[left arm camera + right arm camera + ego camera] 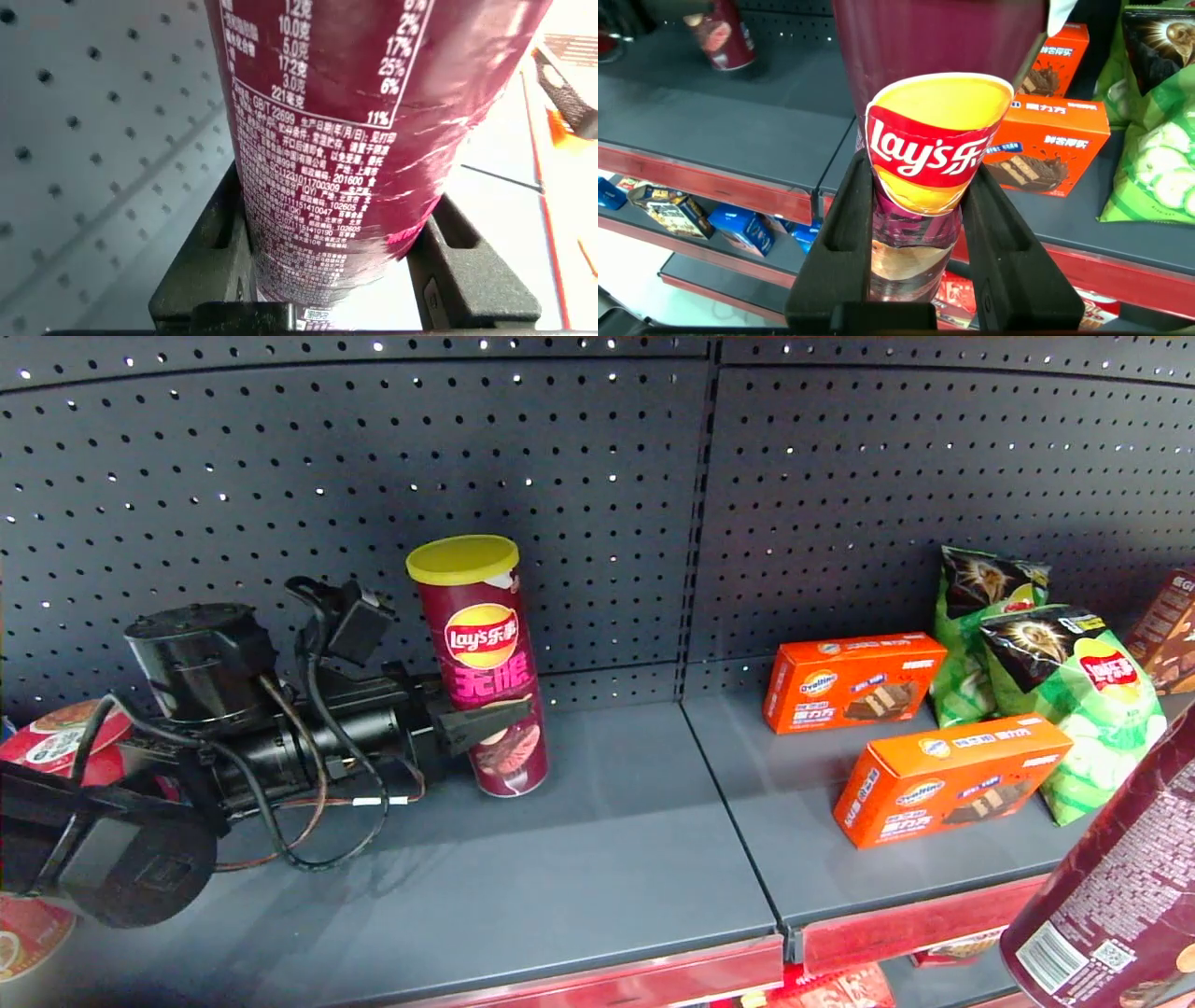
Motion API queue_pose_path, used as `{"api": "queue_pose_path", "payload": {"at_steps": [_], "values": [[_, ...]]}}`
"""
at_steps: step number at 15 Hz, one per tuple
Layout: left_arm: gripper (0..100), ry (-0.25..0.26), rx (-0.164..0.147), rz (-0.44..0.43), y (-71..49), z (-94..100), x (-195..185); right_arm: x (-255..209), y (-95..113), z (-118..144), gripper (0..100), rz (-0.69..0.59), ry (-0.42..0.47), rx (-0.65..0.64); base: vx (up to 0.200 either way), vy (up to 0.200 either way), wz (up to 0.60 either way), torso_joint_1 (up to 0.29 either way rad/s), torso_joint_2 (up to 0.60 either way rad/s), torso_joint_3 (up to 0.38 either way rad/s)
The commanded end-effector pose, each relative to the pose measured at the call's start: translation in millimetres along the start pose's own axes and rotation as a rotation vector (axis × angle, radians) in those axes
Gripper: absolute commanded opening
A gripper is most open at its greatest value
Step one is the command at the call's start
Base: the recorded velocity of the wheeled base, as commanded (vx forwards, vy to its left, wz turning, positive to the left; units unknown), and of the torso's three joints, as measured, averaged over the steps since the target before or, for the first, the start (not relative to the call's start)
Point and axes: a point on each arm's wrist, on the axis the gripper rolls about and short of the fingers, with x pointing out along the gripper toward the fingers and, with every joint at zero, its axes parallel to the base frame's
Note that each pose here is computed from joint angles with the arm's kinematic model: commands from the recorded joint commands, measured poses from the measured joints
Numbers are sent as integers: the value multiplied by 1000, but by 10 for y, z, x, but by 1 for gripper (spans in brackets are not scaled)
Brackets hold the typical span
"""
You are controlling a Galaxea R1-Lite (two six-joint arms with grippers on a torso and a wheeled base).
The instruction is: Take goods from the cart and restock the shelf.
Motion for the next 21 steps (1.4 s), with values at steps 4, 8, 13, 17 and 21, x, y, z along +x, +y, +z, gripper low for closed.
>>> {"api": "queue_pose_path", "payload": {"at_steps": [4, 8, 13, 17, 21], "values": [[0, 6, -5, -7, -377, 30, -367, -6, 0, -8, 0, 0, 0, 0, 0, 0, 0, 0, 0, 0], [0, 17, -13, -13, -538, -13, -519, -2, 1, -23, 0, 2, 4, 0, 0, 0, 0, 0, 0, 0], [0, 63, -52, -33, -691, -176, -614, -2, 0, -23, 0, 0, 4, 1, 0, 0, 0, 0, 0, 0], [0, 42, -32, -31, -686, -230, -606, -2, 0, -23, 0, 0, 4, 1, 0, 0, 0, 0, 0, 0], [0, 57, -45, -45, -672, -311, -538, -2, 0, -23, 0, 0, 4, 1, 0, 0, 0, 0, 0, 0]]}}
